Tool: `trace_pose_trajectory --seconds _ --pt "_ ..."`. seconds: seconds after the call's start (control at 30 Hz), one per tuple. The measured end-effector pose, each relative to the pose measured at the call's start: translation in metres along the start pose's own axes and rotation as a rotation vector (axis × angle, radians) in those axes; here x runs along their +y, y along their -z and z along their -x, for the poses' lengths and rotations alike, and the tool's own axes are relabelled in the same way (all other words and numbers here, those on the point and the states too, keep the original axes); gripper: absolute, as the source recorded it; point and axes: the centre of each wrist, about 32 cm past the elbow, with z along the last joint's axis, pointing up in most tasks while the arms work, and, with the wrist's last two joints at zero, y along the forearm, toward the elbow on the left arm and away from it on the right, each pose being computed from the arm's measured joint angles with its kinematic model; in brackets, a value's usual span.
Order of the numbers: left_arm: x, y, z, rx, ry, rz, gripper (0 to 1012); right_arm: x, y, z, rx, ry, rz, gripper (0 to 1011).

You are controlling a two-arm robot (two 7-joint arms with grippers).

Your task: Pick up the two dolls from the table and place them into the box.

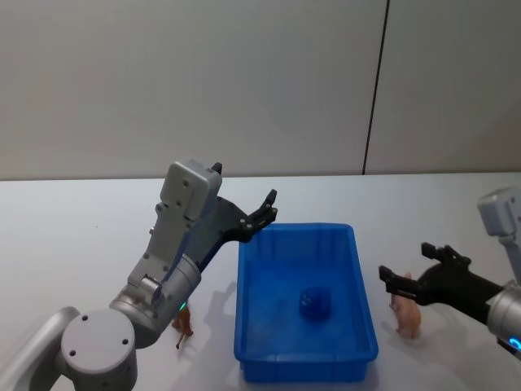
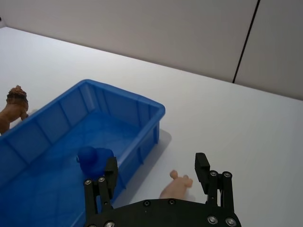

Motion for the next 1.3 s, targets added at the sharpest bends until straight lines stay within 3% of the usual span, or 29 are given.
trace_pose_trajectory --seconds 0.63,0.93,1.3 --pt "0.0000 0.0000 0.0000 0.000 0.000 0.000 1001 -0.015 0.017 -0.003 0.036 0.010 0.103 1001" --pt "0.0000 0.0000 0.0000 0.000 0.000 0.000 1001 -0.012 0.027 -0.003 0.044 0.016 0.147 1001" --pt "0.0000 0.0000 0.0000 0.000 0.000 0.000 1001 -0.001 0.030 -0.002 0.052 0.025 0.164 1001"
